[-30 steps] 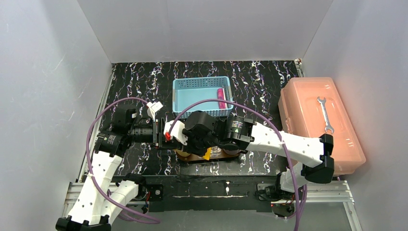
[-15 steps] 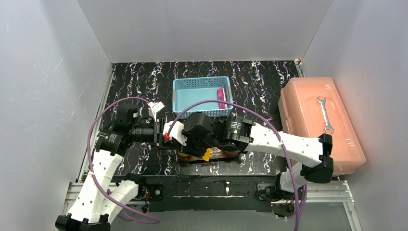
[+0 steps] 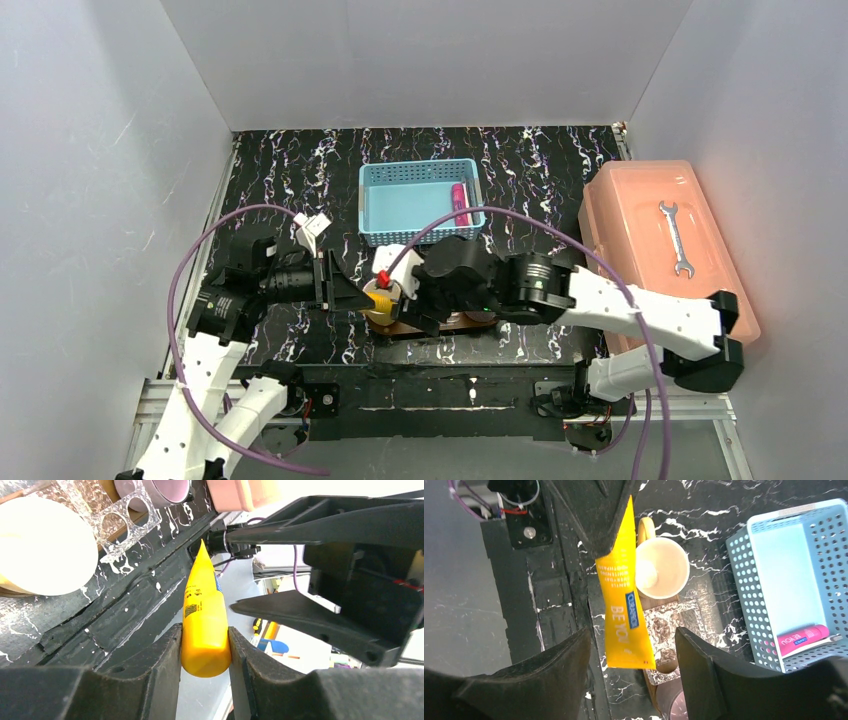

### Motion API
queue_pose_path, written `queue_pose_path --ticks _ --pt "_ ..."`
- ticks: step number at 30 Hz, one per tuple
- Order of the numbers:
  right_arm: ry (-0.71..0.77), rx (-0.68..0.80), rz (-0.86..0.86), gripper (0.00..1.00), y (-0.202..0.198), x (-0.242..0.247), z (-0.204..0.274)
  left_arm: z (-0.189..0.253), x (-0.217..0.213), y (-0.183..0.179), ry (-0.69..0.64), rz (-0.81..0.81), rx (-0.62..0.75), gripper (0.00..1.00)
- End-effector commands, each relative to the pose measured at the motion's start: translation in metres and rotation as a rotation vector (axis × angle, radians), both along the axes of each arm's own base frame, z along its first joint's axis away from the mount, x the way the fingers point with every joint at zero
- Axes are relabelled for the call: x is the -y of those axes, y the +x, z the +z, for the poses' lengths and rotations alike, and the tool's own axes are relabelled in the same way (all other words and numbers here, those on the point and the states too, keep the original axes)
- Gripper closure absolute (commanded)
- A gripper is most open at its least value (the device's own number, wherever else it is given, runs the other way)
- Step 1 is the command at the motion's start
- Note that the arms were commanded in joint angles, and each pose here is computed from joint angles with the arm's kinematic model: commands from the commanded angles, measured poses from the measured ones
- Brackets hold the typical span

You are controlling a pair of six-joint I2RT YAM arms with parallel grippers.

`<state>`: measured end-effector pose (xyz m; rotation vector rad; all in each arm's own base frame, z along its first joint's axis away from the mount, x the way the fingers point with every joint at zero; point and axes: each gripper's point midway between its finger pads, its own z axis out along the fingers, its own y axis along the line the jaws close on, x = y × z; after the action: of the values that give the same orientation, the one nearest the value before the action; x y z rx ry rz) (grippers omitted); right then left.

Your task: Prepare toiletry sets of a toothbrush and toothpaste on the tray

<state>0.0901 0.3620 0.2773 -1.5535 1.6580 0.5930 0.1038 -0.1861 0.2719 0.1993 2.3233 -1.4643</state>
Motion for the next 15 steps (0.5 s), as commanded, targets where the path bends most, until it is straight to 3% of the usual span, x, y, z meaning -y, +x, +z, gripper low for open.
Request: queue_pose_path --ticks 1,9,15 --pt "0.204 -0.004 -0.071 0.29 0.002 0.003 0.044 0.004 -0.001 0.006 -0.003 0.048 0.040 1.00" --pt "0.330 -0.055 -0.338 0.29 0.028 0.022 0.059 0.018 -0.004 0.013 -0.033 0.140 0.095 1.00" --pt "0.475 -0.176 -0.527 0.29 0.056 0.031 0.069 0.035 -0.009 0.016 -0.063 0.215 0.148 1.00"
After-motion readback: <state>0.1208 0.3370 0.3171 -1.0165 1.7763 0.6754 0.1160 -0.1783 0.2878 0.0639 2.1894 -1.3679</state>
